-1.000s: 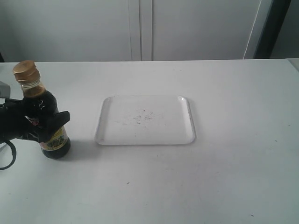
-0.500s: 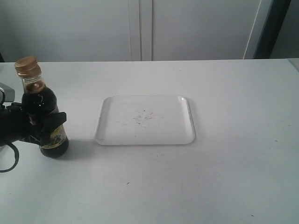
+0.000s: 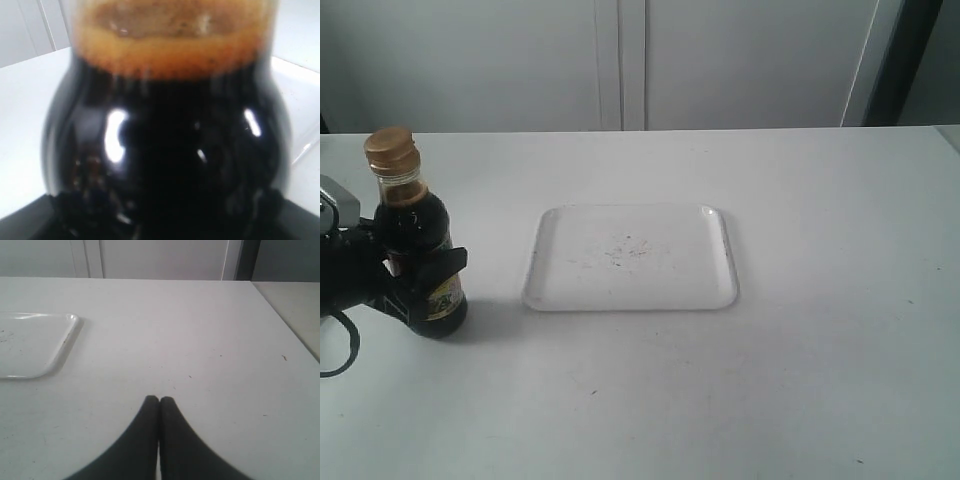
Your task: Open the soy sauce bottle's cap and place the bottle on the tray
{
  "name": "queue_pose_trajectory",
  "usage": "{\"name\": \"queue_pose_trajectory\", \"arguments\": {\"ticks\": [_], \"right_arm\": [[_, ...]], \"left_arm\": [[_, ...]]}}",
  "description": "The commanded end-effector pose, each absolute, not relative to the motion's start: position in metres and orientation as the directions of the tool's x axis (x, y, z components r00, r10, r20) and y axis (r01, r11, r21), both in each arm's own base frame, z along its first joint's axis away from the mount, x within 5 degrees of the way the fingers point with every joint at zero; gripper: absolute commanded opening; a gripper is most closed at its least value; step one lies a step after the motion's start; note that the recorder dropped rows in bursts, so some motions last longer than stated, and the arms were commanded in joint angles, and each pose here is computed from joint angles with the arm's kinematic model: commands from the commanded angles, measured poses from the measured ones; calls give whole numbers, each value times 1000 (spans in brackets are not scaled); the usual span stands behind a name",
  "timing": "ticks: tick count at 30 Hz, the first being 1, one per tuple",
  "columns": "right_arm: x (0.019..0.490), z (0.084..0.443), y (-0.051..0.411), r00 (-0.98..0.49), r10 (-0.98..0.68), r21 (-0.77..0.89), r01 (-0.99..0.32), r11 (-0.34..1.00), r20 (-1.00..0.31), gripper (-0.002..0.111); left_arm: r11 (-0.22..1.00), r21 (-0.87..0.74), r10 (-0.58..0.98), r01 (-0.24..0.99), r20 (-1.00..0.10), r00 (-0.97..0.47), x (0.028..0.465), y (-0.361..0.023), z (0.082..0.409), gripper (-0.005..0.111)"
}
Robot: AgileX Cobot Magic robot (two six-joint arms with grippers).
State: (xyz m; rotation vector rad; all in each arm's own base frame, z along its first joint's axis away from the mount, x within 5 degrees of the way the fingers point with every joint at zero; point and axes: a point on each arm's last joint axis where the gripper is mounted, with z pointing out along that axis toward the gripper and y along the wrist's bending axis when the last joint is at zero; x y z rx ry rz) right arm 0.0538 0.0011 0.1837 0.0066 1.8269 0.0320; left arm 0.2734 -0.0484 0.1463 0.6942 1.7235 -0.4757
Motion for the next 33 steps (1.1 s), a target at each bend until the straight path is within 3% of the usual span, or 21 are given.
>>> {"name": "queue_pose_trajectory", "arguments": {"ticks": [1,7,13,17,25,33], "right_arm": [[54,184,1,-235,19,21,-5,1000,-972,0],[56,194,1,-121,21,22,-7,1000,-992,0],[55,224,1,205,73,69,-24,997,-976,0],[52,233,1,302,144,134,-53,990,-942,0],[51,248,1,339,165,152,-66,986,-926,0],[73,326,3,351,72,56,-56,997,-934,0]], "left_arm": [[716,82,250,693,-957,-145,271,-50,145,0],[713,84,253,696,-957,-144,270,-50,144,0],[707,92,260,701,-956,-138,270,-50,144,0],[706,94,262,702,-955,-136,270,-50,144,0],[706,94,262,702,-955,-136,270,-50,144,0],[706,94,262,702,-955,-136,270,-50,144,0]]}}
